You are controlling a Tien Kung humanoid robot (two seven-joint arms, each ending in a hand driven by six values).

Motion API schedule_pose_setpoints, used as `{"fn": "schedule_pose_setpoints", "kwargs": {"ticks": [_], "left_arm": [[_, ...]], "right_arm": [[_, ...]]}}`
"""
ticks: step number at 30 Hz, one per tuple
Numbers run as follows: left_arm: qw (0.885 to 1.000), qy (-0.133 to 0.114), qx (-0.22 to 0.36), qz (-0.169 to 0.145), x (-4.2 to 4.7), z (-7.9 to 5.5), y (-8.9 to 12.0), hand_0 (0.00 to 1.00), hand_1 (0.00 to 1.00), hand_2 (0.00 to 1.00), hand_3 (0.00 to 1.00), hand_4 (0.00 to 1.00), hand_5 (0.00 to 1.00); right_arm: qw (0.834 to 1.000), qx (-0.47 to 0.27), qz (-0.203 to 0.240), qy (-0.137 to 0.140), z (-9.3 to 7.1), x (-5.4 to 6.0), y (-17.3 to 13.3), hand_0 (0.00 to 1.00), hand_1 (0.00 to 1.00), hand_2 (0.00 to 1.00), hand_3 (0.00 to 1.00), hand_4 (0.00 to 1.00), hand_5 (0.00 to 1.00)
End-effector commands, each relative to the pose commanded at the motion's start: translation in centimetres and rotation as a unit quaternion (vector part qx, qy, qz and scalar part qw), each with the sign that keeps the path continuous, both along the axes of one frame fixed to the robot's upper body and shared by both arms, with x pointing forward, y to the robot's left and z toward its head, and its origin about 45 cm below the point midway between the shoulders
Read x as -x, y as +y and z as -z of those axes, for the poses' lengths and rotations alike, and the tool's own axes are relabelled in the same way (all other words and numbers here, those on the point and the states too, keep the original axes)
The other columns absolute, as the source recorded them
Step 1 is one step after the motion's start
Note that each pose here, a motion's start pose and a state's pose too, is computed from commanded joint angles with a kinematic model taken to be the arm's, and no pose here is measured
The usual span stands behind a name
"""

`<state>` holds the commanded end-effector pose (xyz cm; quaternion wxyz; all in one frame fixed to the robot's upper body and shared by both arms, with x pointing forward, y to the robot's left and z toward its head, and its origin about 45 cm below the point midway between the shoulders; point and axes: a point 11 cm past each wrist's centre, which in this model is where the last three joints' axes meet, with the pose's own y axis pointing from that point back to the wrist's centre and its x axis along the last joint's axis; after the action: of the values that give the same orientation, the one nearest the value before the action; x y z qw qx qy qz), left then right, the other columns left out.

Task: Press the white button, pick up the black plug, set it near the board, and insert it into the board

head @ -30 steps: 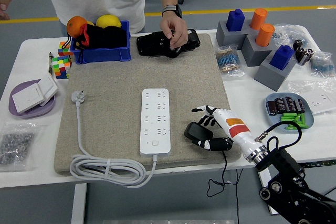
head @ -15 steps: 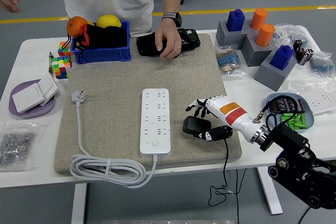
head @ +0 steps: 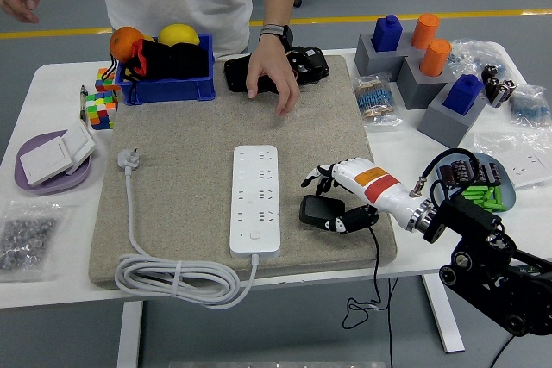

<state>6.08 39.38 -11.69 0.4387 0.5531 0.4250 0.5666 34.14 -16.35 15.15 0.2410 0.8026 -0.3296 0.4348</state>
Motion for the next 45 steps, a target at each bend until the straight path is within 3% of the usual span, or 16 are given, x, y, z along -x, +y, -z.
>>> {"fn": "schedule_pose_setpoints", "kwargs": {"ticks": [1, 12, 21, 27, 36, 42, 43, 45], "left_arm": [[1.0, 0.001, 0.0, 0.0, 0.04, 0.0, 0.0, 0.83, 0.799, 0.775, 0.803, 0.6, 0.491], [1.0, -0.005, 0.002, 0.002, -0.34, 0.0, -0.1, 0.83, 0.798, 0.775, 0.803, 0.6, 0.49], [1.0, 0.003, -0.001, 0.0, 0.28, 0.0, 0.1, 0.83, 0.798, 0.775, 0.803, 0.6, 0.49], [1.0, 0.005, -0.001, 0.0, 0.57, 0.1, 0.1, 0.83, 0.798, 0.775, 0.803, 0.6, 0.491], [1.0, -0.002, 0.002, 0.002, 0.2, 0.1, -0.1, 0.83, 0.797, 0.775, 0.803, 0.6, 0.489], [1.0, 0.001, 0.001, 0.002, 0.43, 0.1, -0.1, 0.83, 0.798, 0.775, 0.803, 0.6, 0.49], [1.0, 0.003, 0.0, 0.001, 0.52, 0.1, 0.0, 0.83, 0.797, 0.775, 0.803, 0.6, 0.491], [1.0, 0.005, -0.001, 0.001, 0.67, 0.1, 0.0, 0.83, 0.797, 0.775, 0.803, 0.6, 0.491]], "right_arm": [[1.0, -0.001, 0.001, -0.001, -0.1, 0.0, -0.1, 0.646, 0.7, 0.684, 0.804, 0.998, 0.109], [1.0, -0.017, 0.013, -0.002, -0.7, 0.0, -0.5, 0.673, 0.676, 0.678, 0.812, 0.998, 0.155], [0.995, -0.081, 0.059, 0.022, -0.7, 2.5, -1.1, 0.678, 0.679, 0.683, 0.808, 0.998, 0.17], [0.986, -0.122, 0.104, 0.034, 0.4, 4.0, -1.3, 0.678, 0.689, 0.687, 0.799, 0.998, 0.205], [0.983, -0.116, 0.131, 0.045, 2.8, 4.5, -1.5, 0.662, 0.703, 0.701, 0.793, 0.998, 0.207], [0.983, -0.124, 0.131, 0.043, 3.1, 4.6, -1.9, 0.637, 0.694, 0.694, 0.789, 0.998, 0.208], [0.983, -0.124, 0.13, 0.042, 3.1, 4.6, -1.9, 0.592, 0.665, 0.671, 0.658, 0.998, 0.154], [0.983, -0.125, 0.13, 0.042, 3.1, 4.6, -2.0, 0.592, 0.665, 0.671, 0.658, 0.998, 0.154]]}}
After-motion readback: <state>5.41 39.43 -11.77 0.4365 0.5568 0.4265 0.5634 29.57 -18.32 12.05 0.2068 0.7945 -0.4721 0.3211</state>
